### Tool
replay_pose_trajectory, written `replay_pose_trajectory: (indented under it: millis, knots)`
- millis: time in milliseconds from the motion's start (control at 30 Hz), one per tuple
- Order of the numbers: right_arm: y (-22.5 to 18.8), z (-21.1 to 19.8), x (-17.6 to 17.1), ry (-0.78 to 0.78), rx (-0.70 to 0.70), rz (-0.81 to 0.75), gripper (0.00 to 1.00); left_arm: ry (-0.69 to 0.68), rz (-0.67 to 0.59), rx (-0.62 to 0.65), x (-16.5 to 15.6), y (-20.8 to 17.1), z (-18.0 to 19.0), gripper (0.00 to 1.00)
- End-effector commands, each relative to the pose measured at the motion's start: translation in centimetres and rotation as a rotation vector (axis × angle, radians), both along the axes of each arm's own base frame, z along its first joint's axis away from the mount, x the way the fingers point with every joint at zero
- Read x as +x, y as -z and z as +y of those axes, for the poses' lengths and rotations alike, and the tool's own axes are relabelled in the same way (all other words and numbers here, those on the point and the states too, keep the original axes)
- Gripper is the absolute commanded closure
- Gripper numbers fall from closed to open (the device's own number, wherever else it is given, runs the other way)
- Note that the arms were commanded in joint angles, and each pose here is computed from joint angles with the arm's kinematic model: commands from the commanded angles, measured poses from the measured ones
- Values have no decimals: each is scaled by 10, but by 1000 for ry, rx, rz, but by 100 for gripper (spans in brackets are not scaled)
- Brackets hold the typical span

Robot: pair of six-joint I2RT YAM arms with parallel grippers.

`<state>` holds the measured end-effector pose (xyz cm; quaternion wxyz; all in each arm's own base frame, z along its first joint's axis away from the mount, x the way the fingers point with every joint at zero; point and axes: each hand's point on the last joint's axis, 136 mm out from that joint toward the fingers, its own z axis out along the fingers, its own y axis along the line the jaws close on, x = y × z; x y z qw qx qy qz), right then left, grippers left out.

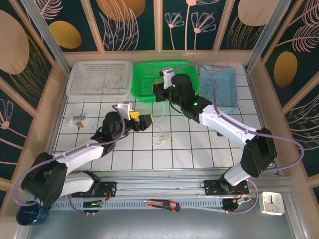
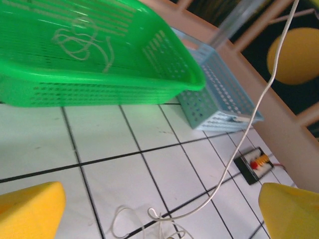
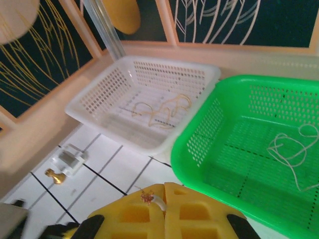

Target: Untangle the cables

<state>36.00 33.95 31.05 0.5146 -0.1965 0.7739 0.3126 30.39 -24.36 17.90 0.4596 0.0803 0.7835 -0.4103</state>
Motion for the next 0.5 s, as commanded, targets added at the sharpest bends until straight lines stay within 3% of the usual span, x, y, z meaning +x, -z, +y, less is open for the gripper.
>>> replay_pose_trajectory:
  millis: [0, 467]
  knots:
    - [-53, 1, -17, -43, 94, -49, 100, 123, -111, -14, -2, -28, -27, 1]
    - [-167, -10, -56, -122, 313, -168, 100, 153, -119, 6, 12, -18, -61, 4]
